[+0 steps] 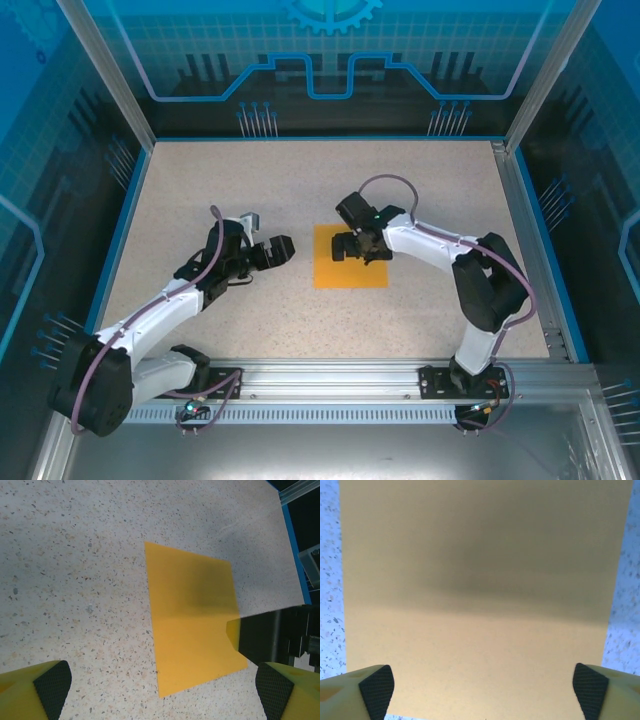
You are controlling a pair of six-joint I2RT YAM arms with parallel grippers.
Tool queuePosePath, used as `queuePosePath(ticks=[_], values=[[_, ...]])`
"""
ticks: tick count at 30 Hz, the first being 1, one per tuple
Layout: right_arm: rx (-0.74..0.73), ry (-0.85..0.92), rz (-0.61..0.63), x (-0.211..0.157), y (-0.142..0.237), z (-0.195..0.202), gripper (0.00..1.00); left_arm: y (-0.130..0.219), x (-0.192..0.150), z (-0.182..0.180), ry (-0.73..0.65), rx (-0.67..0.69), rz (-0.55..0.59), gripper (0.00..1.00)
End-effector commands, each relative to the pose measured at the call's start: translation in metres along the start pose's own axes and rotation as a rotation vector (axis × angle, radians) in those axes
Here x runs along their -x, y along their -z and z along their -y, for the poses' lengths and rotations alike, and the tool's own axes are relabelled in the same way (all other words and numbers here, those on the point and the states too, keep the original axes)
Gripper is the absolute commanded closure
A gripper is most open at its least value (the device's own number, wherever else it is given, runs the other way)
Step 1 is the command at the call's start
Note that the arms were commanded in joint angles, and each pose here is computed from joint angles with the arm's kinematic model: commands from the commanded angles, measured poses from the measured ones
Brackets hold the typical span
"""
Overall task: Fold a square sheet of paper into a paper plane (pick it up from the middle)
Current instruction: Fold the square sheet of paper in half at the center of the table.
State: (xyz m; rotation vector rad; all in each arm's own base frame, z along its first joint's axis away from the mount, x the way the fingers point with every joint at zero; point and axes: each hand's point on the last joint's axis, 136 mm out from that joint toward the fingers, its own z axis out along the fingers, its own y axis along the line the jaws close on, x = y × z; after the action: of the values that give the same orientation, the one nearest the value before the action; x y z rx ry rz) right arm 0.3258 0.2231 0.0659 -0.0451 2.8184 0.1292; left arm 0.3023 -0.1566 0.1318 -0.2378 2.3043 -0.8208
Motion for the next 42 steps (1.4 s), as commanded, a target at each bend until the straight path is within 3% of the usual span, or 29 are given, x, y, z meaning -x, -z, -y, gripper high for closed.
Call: queuePosePath(ticks=[1, 19, 34, 42], values=[[-0.088, 0.052, -0.083, -0.014, -0.012, 0.007, 0.01, -0.006, -0.003, 0.001, 0.042, -0.030, -0.011, 0.01], [-0.130, 0.054, -0.157, -0.007, -0.032, -0.009, 0.01, -0.033, -0.018, 0.005, 0.106, -0.073, -0.137, 0.01], [-0.121, -0.002, -0.179, 0.003, -0.046, -0.017, 0.01, -0.037, -0.020, 0.010, 0.091, -0.093, -0.167, 0.01], [-0.149, -0.017, -0.256, -0.014, -0.070, -0.009, 0.01, -0.038, -0.021, 0.008, 0.093, -0.088, -0.172, 0.01]])
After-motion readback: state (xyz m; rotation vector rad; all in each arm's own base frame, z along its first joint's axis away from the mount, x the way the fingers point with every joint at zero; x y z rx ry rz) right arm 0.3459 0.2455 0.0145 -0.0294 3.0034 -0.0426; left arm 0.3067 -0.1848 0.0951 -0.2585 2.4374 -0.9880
